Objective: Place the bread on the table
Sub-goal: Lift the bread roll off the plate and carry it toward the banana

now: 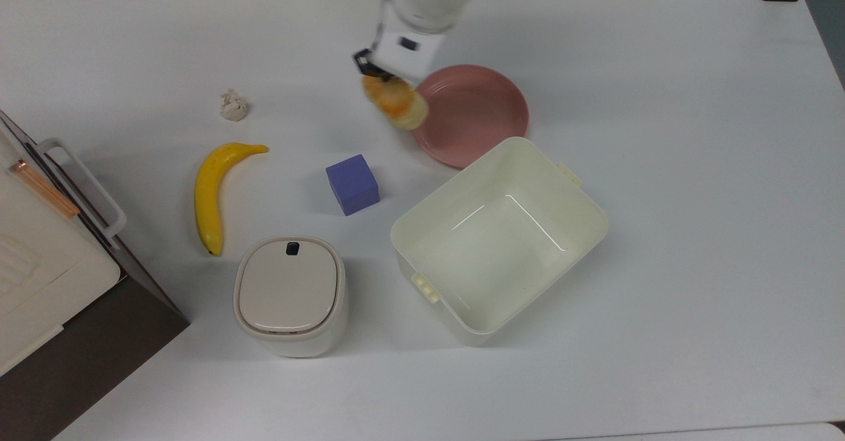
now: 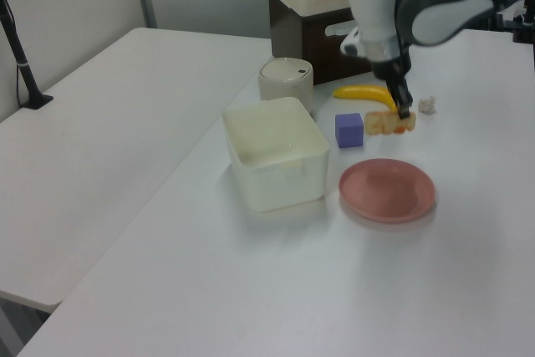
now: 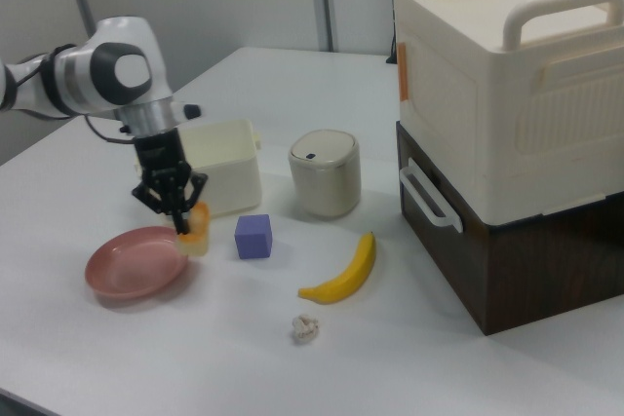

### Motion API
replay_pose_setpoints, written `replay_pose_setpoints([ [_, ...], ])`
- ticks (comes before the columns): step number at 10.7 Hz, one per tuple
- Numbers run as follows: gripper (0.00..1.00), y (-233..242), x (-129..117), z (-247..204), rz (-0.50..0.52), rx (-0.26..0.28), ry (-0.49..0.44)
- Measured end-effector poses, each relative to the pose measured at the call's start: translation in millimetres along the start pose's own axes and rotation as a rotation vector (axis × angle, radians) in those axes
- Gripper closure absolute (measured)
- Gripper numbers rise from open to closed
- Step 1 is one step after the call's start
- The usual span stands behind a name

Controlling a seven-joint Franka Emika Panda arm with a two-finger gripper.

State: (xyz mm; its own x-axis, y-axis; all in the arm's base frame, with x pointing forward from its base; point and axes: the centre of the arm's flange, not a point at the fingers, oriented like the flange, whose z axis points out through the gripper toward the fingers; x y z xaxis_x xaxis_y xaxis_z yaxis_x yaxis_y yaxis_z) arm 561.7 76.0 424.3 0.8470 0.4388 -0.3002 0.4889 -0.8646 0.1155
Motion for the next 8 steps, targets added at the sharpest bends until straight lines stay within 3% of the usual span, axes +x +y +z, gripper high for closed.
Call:
replay_pose_setpoints([
  [3,0.96,56,-31,0,0.109,0.027,0.004],
  [8,0.96,71,-45,38,0.141,0.069,-0.07],
])
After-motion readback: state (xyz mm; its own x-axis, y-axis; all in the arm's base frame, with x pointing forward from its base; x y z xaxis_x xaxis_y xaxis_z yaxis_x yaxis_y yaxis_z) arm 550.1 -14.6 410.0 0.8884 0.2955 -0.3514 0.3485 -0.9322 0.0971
